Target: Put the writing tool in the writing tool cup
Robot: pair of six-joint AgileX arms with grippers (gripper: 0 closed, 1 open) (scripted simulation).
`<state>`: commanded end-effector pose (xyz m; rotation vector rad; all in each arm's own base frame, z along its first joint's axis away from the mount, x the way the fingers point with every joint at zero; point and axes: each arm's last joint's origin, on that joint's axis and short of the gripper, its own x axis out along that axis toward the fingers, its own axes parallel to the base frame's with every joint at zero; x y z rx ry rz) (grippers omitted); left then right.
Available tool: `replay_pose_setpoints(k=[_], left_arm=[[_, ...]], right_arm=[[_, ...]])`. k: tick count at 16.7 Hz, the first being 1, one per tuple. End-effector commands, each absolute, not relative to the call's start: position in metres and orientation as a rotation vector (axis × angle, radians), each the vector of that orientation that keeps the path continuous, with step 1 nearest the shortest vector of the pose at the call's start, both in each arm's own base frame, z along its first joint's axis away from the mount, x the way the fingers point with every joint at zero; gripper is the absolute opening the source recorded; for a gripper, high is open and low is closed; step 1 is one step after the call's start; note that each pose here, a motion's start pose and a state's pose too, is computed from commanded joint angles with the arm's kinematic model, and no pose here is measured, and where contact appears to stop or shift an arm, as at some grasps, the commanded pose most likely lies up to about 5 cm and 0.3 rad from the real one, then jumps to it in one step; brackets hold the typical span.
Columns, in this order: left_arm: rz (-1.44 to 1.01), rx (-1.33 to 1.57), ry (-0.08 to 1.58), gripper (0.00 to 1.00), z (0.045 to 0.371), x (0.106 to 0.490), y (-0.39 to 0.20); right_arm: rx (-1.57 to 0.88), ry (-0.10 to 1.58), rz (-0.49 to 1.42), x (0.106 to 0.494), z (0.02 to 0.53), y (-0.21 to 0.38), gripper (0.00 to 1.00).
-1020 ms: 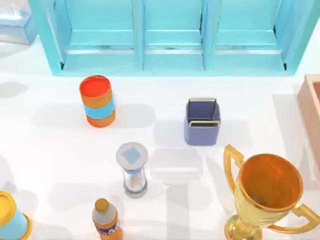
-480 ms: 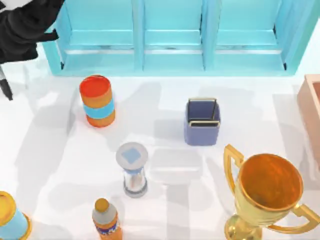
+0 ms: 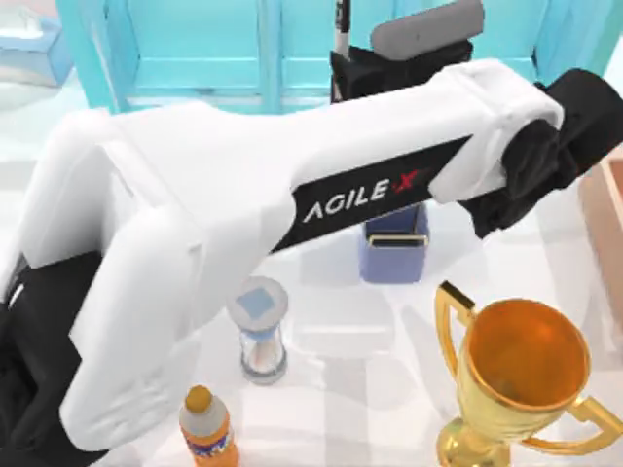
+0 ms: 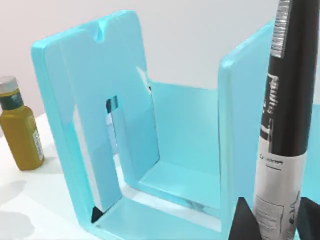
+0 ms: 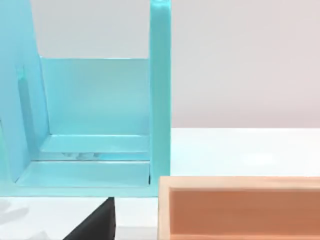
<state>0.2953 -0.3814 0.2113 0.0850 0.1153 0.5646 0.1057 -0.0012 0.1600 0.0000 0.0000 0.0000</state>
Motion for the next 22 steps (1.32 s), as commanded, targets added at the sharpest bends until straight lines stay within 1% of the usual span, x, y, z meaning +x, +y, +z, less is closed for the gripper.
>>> replay_pose_setpoints(k=[3,5,8,9,10,15,18,20,22], left_arm=[[0.49,0.027,-0.023,0.0,0.198,0.253,-0.423],[0.472,0.02,-0.051,0.0,0.192,0.243,-0.431],[0.472,0.02,-0.051,0.0,0.192,0.243,-0.431],[0.465,-0.04,-0.026,0.0,0.184,0.246,-0.432],[0.467,-0.042,-0.029,0.0,0.185,0.246,-0.432],[0.504,-0.136,-0.107,0.0,0.209,0.257,-0.433],[0.485,-0.154,-0.109,0.0,0.215,0.25,-0.437],[0.471,-0.121,-0.091,0.0,0.212,0.246,-0.437],[0.469,-0.052,-0.067,0.0,0.203,0.246,-0.433]], right_arm=[[0.0,0.0,0.0,0.106,0.16,-0.001,1.0],[0.0,0.0,0.0,0.106,0.16,-0.001,1.0],[0.0,0.0,0.0,0.106,0.16,-0.001,1.0],[0.0,0.0,0.0,0.106,0.16,-0.001,1.0],[0.0,0.0,0.0,0.106,0.16,-0.001,1.0],[0.0,0.0,0.0,0.106,0.16,-0.001,1.0],[0.0,0.0,0.0,0.106,0.16,-0.001,1.0],[0.0,0.0,0.0,0.106,0.16,-0.001,1.0],[0.0,0.0,0.0,0.106,0.16,-0.001,1.0]])
